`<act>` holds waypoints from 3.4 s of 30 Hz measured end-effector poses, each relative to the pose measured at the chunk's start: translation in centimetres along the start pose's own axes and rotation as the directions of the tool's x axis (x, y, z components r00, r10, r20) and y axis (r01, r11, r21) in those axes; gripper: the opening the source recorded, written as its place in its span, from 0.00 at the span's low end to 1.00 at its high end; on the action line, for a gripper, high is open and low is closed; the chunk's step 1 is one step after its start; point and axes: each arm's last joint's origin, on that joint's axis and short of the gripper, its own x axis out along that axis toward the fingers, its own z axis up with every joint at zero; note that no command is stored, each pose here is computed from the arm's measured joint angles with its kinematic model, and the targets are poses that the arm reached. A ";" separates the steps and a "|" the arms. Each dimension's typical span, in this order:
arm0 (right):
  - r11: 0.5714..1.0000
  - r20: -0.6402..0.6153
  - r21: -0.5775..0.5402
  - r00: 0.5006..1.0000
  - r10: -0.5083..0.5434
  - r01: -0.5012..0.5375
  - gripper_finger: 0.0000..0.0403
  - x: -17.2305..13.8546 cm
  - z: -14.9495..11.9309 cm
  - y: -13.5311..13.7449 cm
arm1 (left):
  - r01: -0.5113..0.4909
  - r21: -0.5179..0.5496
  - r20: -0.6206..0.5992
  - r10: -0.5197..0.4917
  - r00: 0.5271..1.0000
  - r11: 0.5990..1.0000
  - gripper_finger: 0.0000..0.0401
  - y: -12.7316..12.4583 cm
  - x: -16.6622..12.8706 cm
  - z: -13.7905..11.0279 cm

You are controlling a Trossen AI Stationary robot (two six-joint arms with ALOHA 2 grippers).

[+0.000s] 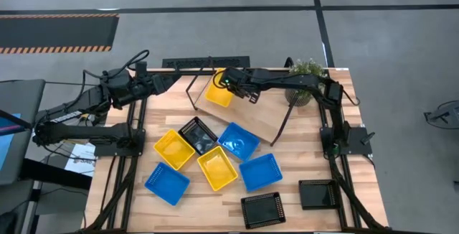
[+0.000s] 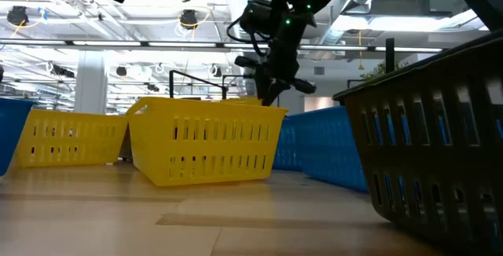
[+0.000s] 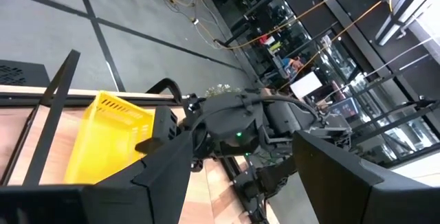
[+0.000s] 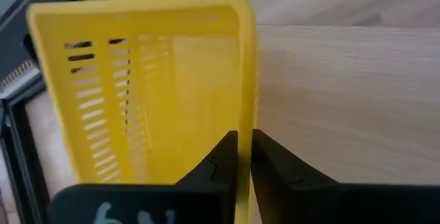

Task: Stack baskets on shelf by color
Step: Put the right yellow bin on the shelf, then stack the right yellow bin on top of the yellow bin on the shelf

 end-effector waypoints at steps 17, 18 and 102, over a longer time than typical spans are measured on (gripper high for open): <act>0.988 -0.040 -0.143 0.998 0.051 -0.057 0.44 0.3 -0.8 0.1 | -0.005 0.006 -0.004 0.005 1.000 1.000 0.59 0.1 0.0 0.0; 0.984 -0.056 -0.167 0.997 0.053 -0.062 0.46 0.2 -0.8 0.1 | -0.004 0.006 -0.006 0.004 1.000 1.000 0.59 0.1 0.0 0.0; 0.473 -0.459 -0.809 0.878 -0.136 -0.350 0.49 -7.8 -21.7 -6.9 | 0.023 0.064 -0.333 0.000 0.943 0.998 0.59 1.2 -1.0 -1.6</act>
